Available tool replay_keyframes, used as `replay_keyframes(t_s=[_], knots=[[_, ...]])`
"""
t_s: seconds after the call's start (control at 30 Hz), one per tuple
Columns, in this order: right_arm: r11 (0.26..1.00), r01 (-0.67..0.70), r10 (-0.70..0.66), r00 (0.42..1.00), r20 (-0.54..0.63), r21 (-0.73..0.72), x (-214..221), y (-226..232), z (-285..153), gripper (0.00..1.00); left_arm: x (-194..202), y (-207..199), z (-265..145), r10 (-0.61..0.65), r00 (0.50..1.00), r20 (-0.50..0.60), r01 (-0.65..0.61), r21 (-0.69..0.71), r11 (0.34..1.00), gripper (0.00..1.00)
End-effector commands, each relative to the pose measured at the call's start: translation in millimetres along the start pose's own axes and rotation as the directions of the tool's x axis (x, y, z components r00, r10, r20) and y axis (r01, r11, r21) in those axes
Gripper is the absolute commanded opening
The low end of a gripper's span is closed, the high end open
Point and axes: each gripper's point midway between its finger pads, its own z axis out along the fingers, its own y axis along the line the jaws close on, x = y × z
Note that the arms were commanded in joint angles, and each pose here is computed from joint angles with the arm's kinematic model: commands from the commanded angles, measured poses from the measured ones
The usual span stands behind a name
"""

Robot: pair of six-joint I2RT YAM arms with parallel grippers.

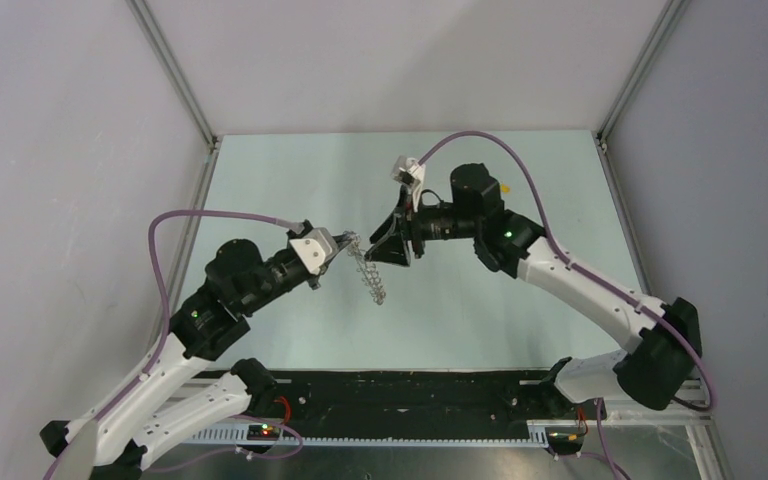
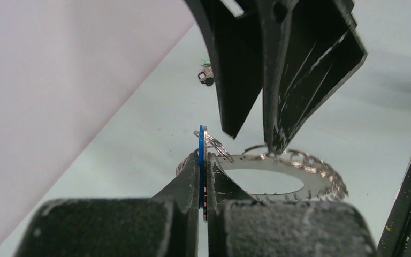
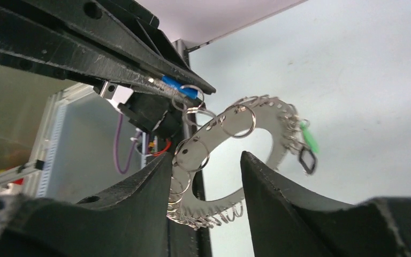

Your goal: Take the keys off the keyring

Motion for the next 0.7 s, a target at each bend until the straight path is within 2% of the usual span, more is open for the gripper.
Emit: replay_keyframes(t_s=[0.0, 0.13, 0.17, 0.3, 0.5, 0.67], knots=[[0.982, 0.160, -0.167, 0.984, 0.064, 0.104, -26.3, -0.2, -29.9, 0.55, -25.1, 14.8, -0.7, 0.023, 0.996, 0.084, -0.018, -0.062, 0.998, 0.00], [0.957, 0.257, -0.272, 0.956, 0.108, 0.131, -24.7, 8.1, -44.8, 0.55, -24.8, 21.3, 0.0, -0.003, 0.997, 0.073, 0.010, -0.098, 0.995, 0.00], [0.942, 0.307, -0.326, 0.933, 0.150, 0.140, -35.9, 16.9, -51.1, 0.54, -22.8, 21.6, 1.9, -0.023, 0.998, 0.063, 0.029, -0.102, 0.994, 0.00], [0.879, 0.441, -0.471, 0.862, 0.189, 0.182, -39.8, 33.4, -58.9, 0.52, -24.1, 27.9, 4.3, -0.078, 0.997, 0.026, 0.081, -0.136, 0.987, 0.00], [0.817, 0.538, -0.576, 0.779, 0.249, 0.206, -35.2, 56.1, -49.6, 0.51, -17.1, 29.6, 5.7, -0.142, 0.989, -0.046, 0.132, -0.166, 0.977, 0.00], [0.791, 0.584, -0.611, 0.744, 0.271, 0.181, -23.8, 57.2, -33.9, 0.49, -12.4, 25.9, 5.1, -0.183, 0.979, -0.090, 0.167, -0.168, 0.972, 0.00]])
